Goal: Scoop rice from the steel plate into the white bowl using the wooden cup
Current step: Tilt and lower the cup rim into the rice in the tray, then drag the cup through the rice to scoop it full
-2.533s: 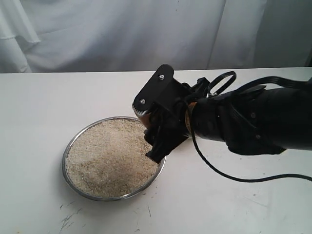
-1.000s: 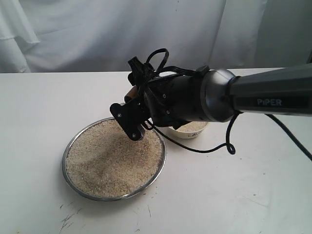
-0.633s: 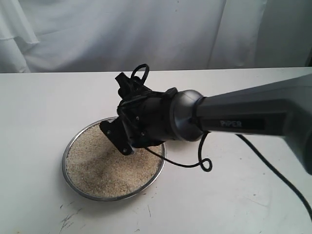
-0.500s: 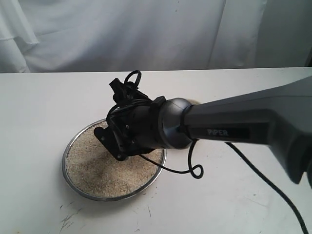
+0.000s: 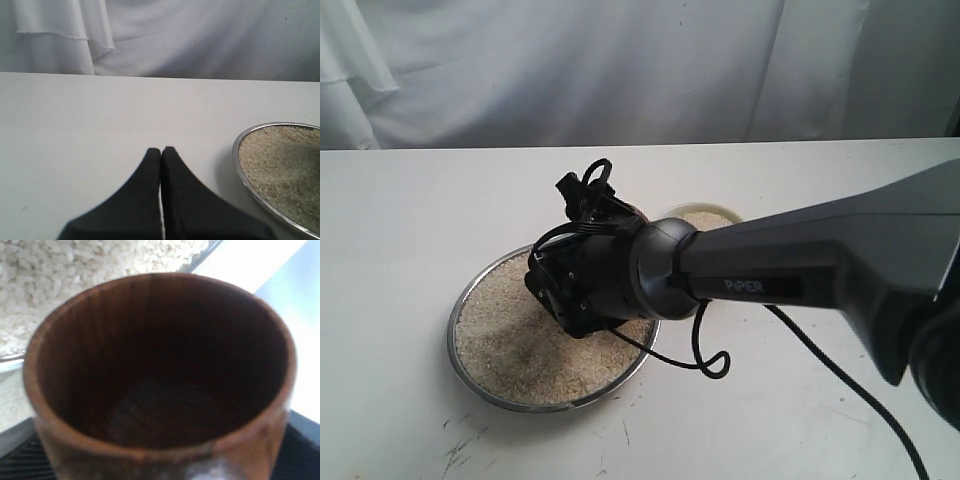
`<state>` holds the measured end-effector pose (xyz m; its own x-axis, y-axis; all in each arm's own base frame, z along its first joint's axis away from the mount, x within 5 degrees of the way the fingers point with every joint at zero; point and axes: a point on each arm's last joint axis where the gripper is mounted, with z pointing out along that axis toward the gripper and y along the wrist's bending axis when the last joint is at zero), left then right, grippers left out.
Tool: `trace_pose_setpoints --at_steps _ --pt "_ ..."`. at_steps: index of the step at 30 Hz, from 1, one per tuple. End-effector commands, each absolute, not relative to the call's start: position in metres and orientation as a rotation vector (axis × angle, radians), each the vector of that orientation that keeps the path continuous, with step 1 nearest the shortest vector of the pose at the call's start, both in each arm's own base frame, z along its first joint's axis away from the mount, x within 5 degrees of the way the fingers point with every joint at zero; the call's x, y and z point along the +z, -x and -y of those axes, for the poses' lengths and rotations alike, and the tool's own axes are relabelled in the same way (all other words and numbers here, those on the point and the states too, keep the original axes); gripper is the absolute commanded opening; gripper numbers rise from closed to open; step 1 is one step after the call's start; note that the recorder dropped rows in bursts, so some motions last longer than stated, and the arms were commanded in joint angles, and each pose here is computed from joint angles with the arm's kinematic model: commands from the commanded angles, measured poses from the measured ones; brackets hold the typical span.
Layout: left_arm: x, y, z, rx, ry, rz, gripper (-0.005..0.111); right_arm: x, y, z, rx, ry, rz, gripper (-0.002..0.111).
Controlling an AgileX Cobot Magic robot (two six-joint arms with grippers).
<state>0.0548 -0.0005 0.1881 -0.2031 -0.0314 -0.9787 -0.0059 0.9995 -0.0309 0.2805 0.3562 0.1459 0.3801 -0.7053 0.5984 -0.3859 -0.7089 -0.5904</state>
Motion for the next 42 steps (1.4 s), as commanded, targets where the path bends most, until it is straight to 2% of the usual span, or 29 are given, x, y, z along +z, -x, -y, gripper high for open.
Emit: trace_pose_setpoints --at_steps 1,16,34,42 --pt "0.187 -0.055 0.001 -0.027 0.030 -1.768 0.000 0.150 -0.281 -0.357 -1.269 2.294 -0.933 0.000" --pt "0.187 -0.055 0.001 -0.027 0.030 -1.768 0.000 0.114 -0.278 -0.361 -1.350 2.395 -0.831 0.000" --pt "0.187 -0.055 0.001 -0.027 0.030 -1.768 0.000 0.110 -0.262 -0.374 -1.254 2.412 -0.791 0.000" --pt "0.187 -0.055 0.001 -0.027 0.030 -1.768 0.000 0.105 -0.246 -0.383 -1.130 2.436 -0.811 0.000"
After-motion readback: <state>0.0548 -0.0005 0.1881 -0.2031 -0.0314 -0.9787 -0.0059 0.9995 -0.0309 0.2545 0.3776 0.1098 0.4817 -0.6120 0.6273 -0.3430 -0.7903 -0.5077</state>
